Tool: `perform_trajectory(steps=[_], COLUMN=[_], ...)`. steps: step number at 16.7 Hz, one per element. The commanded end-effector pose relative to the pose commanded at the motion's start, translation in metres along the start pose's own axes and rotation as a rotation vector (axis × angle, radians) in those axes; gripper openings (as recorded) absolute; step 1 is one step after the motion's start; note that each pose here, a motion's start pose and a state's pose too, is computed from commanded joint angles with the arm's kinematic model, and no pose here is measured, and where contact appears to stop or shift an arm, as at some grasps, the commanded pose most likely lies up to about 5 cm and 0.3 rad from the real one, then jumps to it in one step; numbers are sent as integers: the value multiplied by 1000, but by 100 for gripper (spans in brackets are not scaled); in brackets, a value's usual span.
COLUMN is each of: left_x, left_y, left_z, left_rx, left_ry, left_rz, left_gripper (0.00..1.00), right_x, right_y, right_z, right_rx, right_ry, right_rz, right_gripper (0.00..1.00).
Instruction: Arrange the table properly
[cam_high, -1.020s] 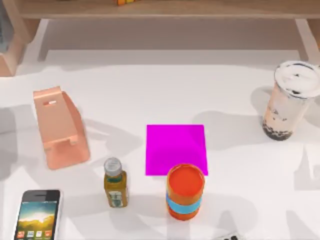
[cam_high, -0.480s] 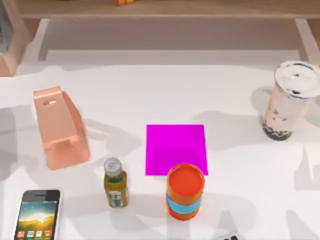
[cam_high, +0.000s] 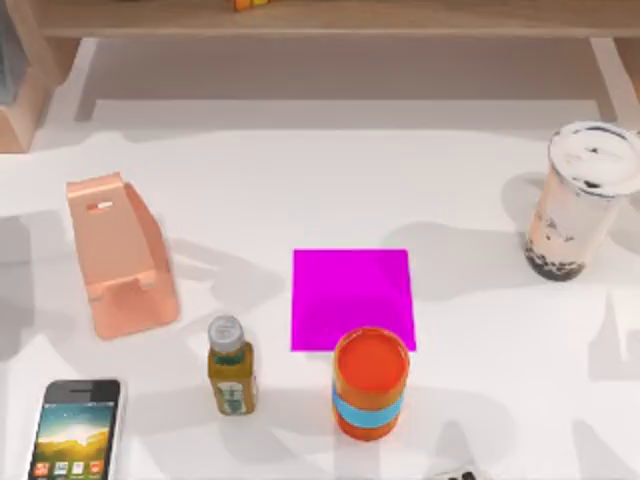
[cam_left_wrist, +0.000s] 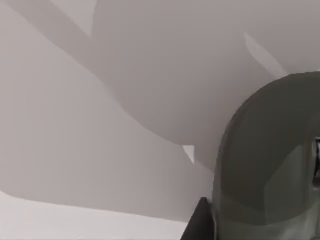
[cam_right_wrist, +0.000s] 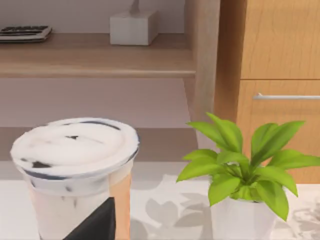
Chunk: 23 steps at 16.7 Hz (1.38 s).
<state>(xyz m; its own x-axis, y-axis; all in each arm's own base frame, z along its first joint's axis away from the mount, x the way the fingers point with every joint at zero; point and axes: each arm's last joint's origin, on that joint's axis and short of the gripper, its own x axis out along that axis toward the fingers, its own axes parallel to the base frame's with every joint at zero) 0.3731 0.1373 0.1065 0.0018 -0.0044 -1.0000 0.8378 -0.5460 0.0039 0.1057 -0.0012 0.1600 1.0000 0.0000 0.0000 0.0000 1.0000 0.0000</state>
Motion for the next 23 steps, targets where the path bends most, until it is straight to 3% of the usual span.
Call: perform_trajectory(steps=[5, 14, 23], left_x=[-13, -102, -111], left_y=[0, 0, 12], left_z=[-1, 0, 5], left_rx=[-8, -5, -30], left_ry=[18, 10, 45], left_rz=[-2, -7, 8], left_gripper=[0, 0, 0], right_x=[0, 0, 0], right_y=[0, 0, 0], right_z=[0, 0, 0], right_rx=[0, 0, 0], right_ry=[0, 0, 0], right_rz=[0, 0, 0], right_gripper=[100, 100, 100])
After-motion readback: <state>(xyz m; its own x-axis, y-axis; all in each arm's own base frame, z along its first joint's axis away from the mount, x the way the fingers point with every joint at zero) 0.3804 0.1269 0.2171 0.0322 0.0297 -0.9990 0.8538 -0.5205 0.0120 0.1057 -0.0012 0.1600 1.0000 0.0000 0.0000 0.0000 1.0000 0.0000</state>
